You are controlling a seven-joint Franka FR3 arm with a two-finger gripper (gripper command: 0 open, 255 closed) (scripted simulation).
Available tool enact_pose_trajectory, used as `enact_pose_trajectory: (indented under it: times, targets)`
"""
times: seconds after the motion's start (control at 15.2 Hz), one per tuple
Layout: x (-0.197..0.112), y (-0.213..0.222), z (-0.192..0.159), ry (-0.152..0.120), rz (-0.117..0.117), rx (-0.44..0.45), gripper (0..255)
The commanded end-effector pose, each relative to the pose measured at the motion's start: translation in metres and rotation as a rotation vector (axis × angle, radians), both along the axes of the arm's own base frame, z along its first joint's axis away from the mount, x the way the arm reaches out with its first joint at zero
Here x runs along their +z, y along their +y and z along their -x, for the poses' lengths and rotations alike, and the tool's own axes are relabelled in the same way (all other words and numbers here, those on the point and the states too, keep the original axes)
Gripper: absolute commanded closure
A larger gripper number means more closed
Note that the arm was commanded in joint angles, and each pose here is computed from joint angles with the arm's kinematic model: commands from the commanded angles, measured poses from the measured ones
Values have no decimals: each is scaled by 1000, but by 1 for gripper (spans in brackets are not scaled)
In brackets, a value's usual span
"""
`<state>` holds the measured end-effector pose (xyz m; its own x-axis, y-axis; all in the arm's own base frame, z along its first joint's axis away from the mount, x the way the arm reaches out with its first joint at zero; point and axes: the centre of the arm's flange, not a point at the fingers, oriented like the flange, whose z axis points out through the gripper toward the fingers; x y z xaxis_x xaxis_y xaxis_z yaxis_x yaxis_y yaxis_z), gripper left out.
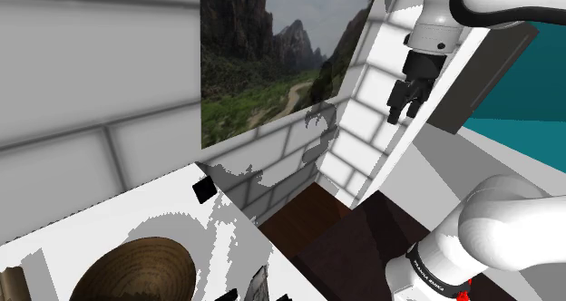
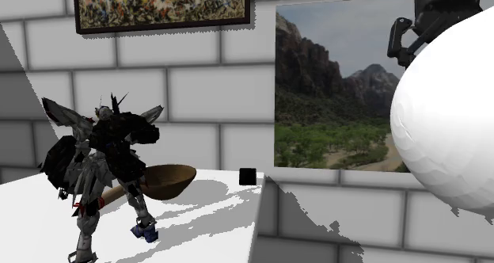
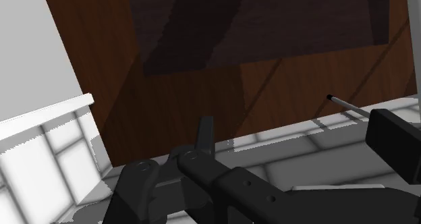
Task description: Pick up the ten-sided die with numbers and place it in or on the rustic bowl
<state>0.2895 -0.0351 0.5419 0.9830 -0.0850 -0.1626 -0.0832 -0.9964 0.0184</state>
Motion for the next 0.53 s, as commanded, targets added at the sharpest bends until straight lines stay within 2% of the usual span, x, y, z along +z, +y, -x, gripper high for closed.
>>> enact_pose_trajectory:
  times: [0.0,0.46]
  targets:
    - [0,0,0,0,0,0,0]
    - [-44,68,-38,-30,-4,11,0]
